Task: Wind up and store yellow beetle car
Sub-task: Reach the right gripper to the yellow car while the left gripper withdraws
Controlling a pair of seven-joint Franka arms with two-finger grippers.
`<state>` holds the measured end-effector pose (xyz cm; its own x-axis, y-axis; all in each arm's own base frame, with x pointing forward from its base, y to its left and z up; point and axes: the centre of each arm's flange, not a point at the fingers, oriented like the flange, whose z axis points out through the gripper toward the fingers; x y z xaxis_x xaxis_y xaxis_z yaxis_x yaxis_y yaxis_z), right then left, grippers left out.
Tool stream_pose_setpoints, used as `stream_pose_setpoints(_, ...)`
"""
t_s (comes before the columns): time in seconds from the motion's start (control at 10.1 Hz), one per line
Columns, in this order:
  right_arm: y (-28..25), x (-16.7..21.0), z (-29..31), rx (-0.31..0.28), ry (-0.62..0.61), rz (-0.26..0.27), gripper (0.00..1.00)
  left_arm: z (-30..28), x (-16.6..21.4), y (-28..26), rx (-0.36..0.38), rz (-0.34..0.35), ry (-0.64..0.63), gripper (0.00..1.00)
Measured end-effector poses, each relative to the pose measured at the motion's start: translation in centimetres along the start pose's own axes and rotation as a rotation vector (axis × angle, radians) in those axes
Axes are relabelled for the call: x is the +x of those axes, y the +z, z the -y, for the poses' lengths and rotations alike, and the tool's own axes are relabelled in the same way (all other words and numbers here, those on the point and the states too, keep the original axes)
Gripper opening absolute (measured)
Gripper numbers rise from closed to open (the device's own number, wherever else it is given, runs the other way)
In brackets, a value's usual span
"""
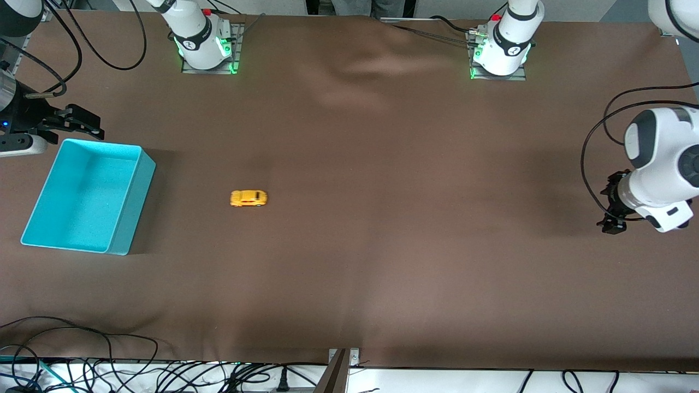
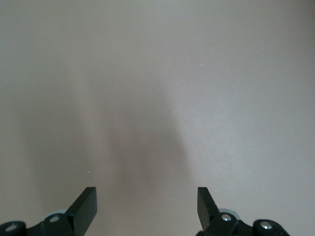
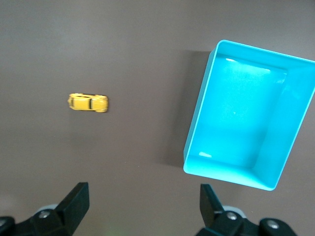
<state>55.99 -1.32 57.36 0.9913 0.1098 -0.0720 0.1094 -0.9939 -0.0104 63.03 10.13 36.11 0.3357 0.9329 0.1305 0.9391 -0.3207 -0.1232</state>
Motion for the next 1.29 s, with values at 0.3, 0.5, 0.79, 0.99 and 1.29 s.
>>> stream_pose_setpoints(0.3,0.0,0.0,0.0,0.0,0.0,0.001,1.0,-1.5,0.8,-6.6,-0.072,0.027,0.204,0.99)
stream_pose_setpoints(0.5,0.4,0.2,0.0,0.001,0.0,0.008,1.0,-2.0,0.7,-10.3,-0.094,0.026,0.344,1.0)
stream_pose_setpoints(0.79,0.9,0.4,-0.1,0.002,0.0,0.017,1.0,-2.7,-0.8,-13.6,-0.113,0.018,0.588,1.0)
stream_pose_setpoints(0.99,1.7,0.8,-0.1,0.004,-0.001,0.032,1.0,-3.2,-2.0,-15.1,-0.128,0.01,0.723,1.0)
stream_pose_setpoints(1.29,5.3,3.3,1.5,0.005,-0.033,0.06,1.0,-3.5,-3.8,-16.4,-0.144,0.045,0.941,1.0)
